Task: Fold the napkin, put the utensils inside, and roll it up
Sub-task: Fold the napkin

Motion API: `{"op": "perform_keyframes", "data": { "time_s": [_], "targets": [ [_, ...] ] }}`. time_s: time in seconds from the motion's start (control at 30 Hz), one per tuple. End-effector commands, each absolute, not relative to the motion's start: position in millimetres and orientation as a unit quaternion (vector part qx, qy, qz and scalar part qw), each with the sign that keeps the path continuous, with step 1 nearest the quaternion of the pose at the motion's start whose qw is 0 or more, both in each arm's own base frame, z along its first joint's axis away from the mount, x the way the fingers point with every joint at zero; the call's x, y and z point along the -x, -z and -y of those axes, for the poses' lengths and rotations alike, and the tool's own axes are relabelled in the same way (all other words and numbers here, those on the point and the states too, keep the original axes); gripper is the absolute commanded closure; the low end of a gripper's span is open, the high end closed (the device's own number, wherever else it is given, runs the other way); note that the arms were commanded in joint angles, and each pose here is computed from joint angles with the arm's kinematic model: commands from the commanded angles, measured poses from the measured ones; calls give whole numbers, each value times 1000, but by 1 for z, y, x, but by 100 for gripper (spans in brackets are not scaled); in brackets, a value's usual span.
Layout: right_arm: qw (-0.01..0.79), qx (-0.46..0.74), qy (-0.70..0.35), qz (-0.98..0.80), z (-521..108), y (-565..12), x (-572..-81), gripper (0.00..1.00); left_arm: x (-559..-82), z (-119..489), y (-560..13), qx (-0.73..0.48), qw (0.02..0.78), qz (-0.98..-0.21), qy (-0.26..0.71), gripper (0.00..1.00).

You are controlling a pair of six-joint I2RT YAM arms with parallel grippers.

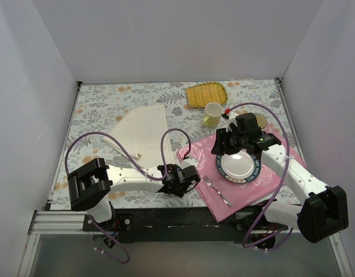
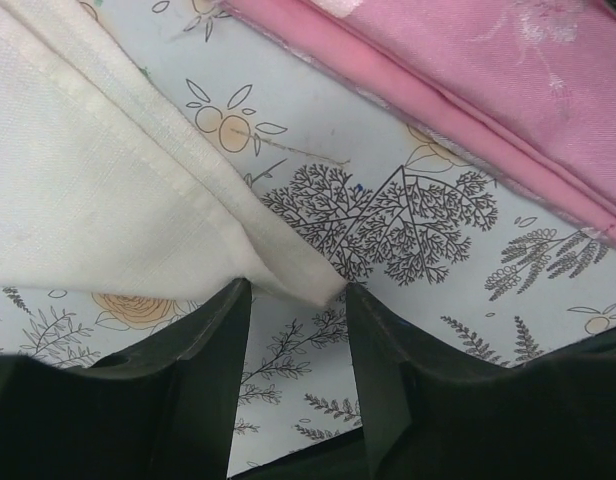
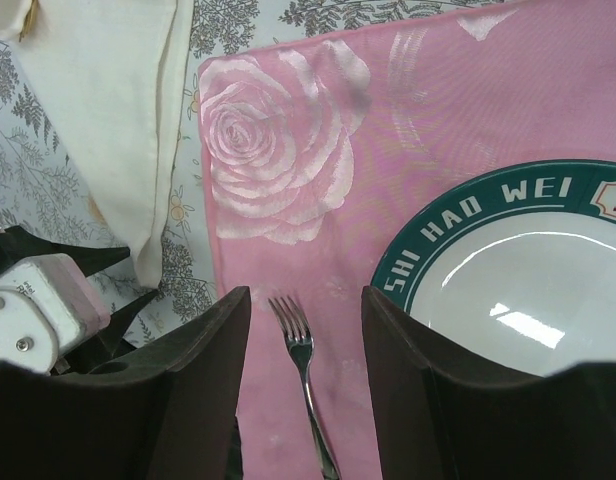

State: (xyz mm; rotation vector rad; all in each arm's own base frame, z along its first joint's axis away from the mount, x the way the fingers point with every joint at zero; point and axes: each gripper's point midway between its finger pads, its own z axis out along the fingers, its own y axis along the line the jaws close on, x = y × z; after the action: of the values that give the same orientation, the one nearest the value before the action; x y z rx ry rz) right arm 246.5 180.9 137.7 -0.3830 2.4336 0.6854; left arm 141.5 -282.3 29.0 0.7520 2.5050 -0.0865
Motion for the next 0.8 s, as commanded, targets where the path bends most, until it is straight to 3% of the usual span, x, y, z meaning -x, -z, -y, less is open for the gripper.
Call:
{"op": "perform_keyframes", "data": {
  "time_s": [0.0,0.23,0.4,0.53,0.77],
  "targets": [
    [291,145,-270,-906,-185,-137,-248,43,-153,284,-38,-263,285,-921,20,58],
    [286,145,-275,-906,-187,-135,-247,43,-154,287,-32,-267,281,-922,14,66],
    [281,146,-280,-906,-189,-134,-247,43,-157,292,-51,-247,296,-922,30,90],
    [282,150,-283,-905,-191,-134,-249,43,-169,290,-79,-220,308,-924,49,99],
    [275,155,-287,-904,-195,-134,-252,43,-228,247,-129,-100,320,-933,132,100]
  ]
}}
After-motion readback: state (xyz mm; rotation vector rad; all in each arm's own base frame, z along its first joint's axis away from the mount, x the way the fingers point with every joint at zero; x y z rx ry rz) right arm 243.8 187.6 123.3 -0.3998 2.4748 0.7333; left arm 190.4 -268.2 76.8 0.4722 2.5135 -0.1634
